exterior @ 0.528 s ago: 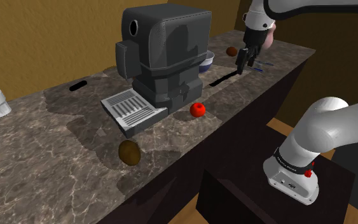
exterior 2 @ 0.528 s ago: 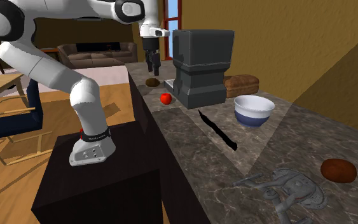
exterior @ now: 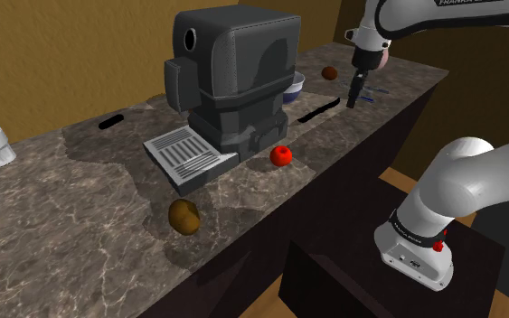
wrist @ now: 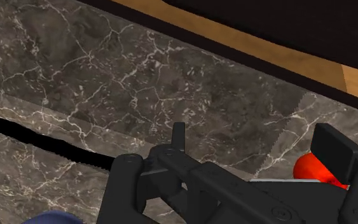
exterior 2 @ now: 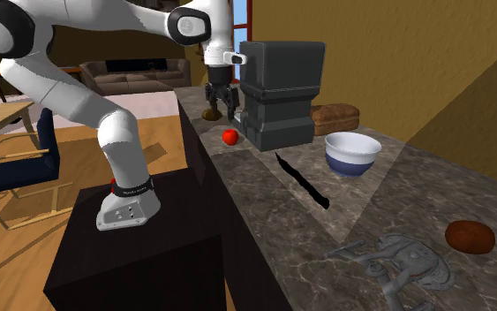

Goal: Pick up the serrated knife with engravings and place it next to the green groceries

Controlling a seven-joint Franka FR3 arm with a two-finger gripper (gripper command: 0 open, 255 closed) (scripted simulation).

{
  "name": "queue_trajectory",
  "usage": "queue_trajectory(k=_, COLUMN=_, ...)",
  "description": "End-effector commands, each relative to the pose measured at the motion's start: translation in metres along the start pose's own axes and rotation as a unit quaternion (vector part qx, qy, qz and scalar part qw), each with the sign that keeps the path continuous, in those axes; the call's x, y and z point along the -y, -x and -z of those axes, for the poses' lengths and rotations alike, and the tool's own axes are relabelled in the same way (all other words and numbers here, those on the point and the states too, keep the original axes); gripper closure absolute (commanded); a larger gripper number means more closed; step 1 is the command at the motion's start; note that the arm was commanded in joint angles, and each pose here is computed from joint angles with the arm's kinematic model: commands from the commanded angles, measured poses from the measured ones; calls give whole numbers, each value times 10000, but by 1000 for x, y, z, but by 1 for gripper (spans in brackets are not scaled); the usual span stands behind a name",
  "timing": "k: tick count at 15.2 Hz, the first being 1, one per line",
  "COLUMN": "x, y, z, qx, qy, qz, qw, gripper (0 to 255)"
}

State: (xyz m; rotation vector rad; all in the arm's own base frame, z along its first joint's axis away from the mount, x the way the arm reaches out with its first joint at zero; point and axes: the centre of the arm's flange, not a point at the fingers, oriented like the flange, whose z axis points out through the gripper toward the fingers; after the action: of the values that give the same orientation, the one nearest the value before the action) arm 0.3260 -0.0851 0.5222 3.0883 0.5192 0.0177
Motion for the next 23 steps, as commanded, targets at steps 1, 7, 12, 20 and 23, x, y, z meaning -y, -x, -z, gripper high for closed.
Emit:
queue_trajectory(k=1, x=-25, y=3, z=-11, qx=-3, qy=-12, qz=541, qw=9985, gripper=0)
queue_trajectory(k=7, x=-95, y=-11, z=-47, qx=-11, qy=-57, qz=2013, qw=9795, gripper=0)
queue_trajectory(k=12, x=-149, y=-37, z=-77, qx=-17, qy=-94, qz=3208, qw=9471, gripper=0)
queue_trajectory(k=20, x=-216, y=-105, z=-126, qx=-26, qy=-150, qz=5009, qw=8653, gripper=0)
queue_trajectory(k=23, x=-233, y=-136, z=-144, qx=-29, qy=-170, qz=5638, qw=8257, gripper=0)
